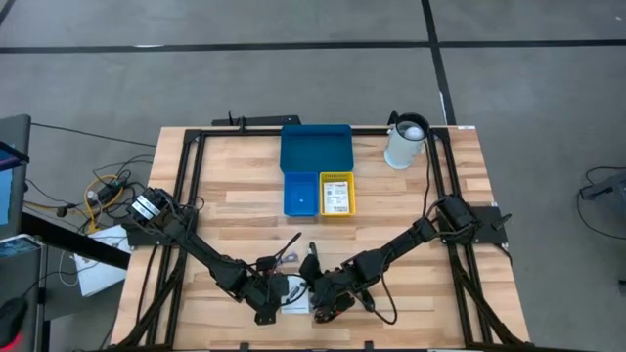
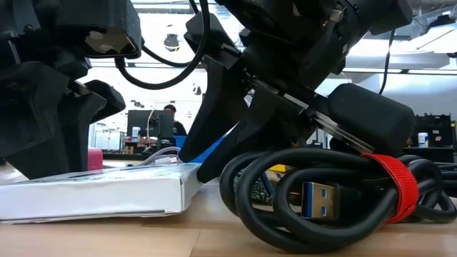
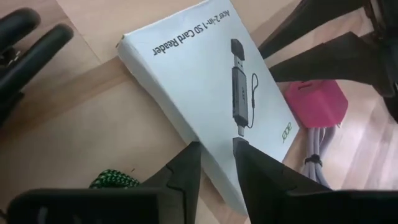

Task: Pick and place items into bin
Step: Put the white card reader box into the yellow bin

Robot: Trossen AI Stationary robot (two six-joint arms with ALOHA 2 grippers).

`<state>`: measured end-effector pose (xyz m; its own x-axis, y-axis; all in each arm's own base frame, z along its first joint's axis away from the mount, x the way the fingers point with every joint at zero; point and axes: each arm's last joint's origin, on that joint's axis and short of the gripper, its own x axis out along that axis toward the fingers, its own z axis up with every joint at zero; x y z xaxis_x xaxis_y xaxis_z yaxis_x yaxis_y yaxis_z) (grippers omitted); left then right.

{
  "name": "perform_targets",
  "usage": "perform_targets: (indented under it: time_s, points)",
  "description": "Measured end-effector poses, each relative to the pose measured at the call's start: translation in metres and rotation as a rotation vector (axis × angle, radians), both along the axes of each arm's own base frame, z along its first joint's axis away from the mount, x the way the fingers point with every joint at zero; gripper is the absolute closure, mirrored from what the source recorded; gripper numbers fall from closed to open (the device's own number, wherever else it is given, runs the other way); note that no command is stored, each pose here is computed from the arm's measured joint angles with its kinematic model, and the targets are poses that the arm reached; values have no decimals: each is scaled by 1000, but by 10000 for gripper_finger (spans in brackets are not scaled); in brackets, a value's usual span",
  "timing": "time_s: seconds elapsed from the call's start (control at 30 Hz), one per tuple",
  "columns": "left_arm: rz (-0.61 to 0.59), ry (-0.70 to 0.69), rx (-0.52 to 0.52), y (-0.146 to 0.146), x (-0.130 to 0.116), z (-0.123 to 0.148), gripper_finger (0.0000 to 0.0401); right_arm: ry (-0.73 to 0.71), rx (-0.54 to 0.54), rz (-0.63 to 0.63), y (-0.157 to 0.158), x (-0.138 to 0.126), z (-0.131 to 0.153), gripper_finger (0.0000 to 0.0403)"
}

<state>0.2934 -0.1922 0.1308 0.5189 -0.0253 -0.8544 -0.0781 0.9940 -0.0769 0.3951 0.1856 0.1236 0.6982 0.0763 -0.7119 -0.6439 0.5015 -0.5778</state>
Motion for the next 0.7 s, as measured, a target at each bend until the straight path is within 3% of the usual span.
perform_targets:
  time_s: [0.17, 0.33, 0.53, 0.7]
  points:
    - [1, 0, 0, 0, 0, 0, 340, 6, 3, -9, -6, 3, 0, 325]
    - [1, -1, 1, 0, 0, 0, 340, 44, 76, -4, -17, 4, -3, 391]
    - [-4, 14, 12, 1, -1, 0, 340, 28, 138, -89, -20, 8, -12, 400]
    - [-4, 21, 14, 2, -2, -1, 340, 9, 126, -152, -14, 6, -13, 402]
